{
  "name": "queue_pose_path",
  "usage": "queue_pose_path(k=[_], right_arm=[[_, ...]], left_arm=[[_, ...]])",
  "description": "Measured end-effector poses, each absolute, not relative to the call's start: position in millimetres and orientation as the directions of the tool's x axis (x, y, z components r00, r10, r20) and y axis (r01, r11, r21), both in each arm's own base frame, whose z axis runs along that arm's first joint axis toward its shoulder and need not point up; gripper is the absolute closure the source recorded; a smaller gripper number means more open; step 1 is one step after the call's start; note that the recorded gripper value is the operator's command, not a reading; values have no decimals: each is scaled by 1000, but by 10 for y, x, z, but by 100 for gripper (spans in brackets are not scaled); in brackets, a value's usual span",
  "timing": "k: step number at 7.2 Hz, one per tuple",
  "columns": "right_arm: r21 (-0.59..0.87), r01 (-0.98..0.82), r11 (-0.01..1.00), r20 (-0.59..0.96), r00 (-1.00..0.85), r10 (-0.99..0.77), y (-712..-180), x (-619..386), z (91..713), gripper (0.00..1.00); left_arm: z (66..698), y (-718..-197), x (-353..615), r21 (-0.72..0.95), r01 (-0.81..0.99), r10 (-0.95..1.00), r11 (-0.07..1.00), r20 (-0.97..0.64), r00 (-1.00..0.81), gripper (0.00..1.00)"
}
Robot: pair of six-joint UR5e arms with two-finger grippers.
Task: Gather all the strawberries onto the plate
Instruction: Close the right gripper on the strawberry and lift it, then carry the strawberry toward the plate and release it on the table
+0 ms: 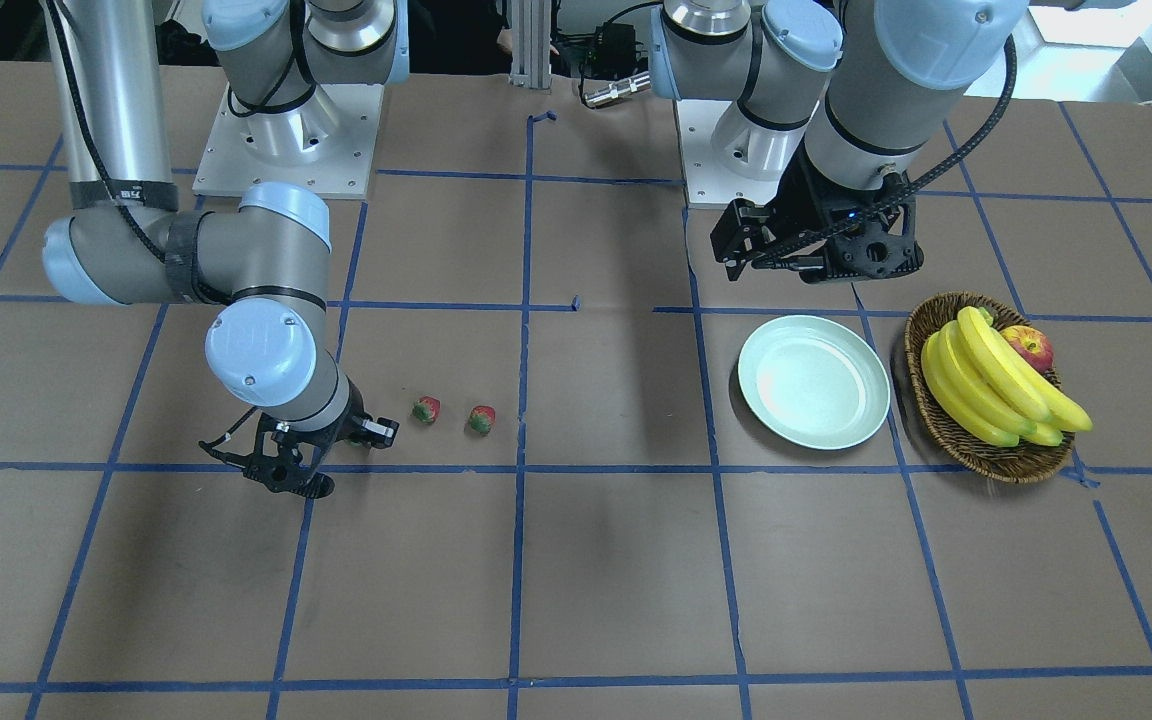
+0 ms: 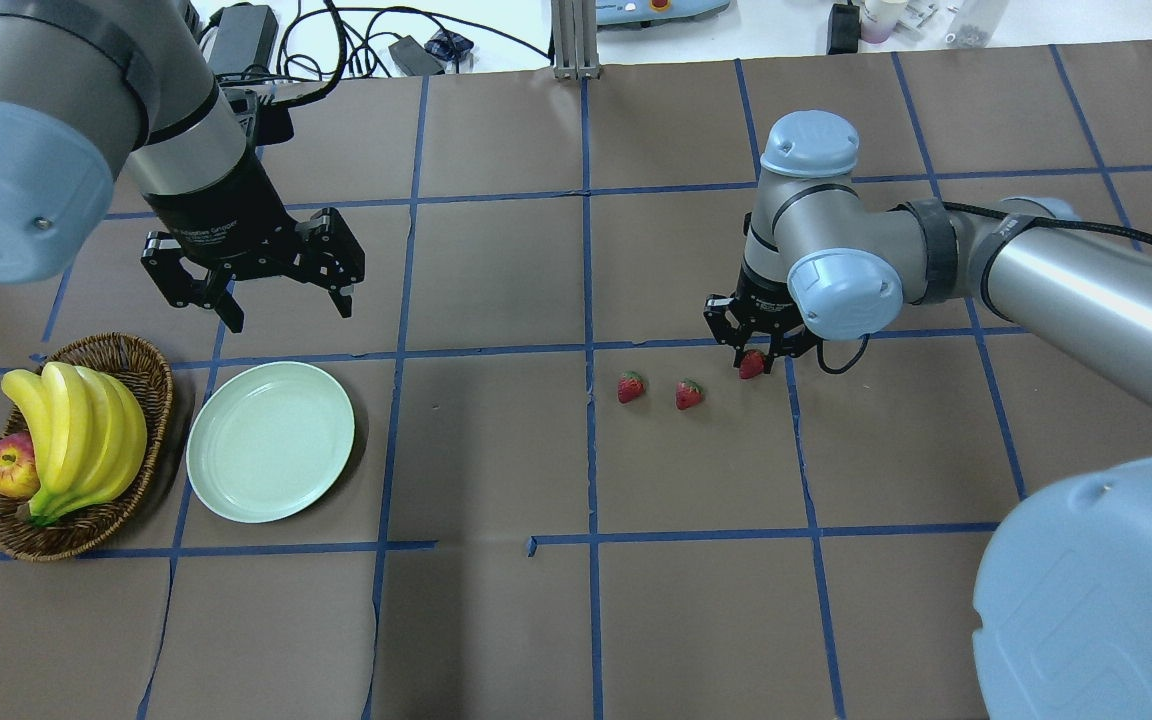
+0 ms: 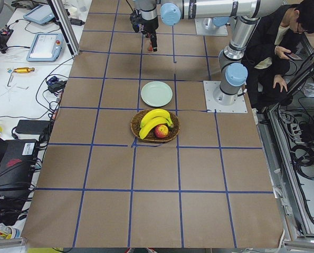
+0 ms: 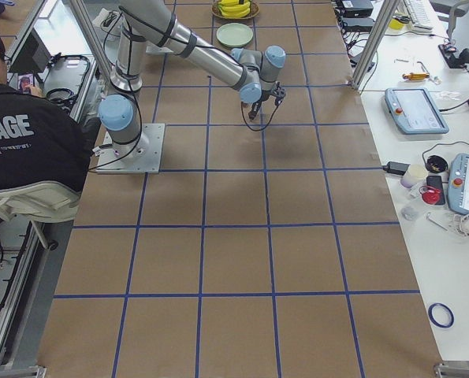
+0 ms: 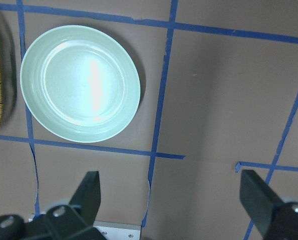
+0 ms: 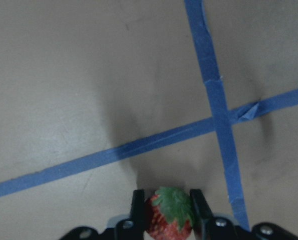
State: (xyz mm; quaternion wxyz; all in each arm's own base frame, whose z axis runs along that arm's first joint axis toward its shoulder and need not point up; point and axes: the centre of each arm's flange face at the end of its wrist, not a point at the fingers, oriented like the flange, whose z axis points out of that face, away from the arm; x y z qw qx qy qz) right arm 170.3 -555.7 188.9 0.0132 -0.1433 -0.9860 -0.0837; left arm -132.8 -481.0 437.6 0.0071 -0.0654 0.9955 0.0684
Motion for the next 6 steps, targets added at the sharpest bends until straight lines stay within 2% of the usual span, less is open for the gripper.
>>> queue_pose_path(k=[3,6], right_arm=[[64,252,966,11,-968,252,-5887,1780,2707,100],[27,185,982,-50,-981,186,-5719,2685,3033,100]], left_arm=[[4384,-4806,-1320,134,-124,-122,983,-23,-992,0],[4431,-4800,-1294,123,-119,-116,985,-28,-993,0]])
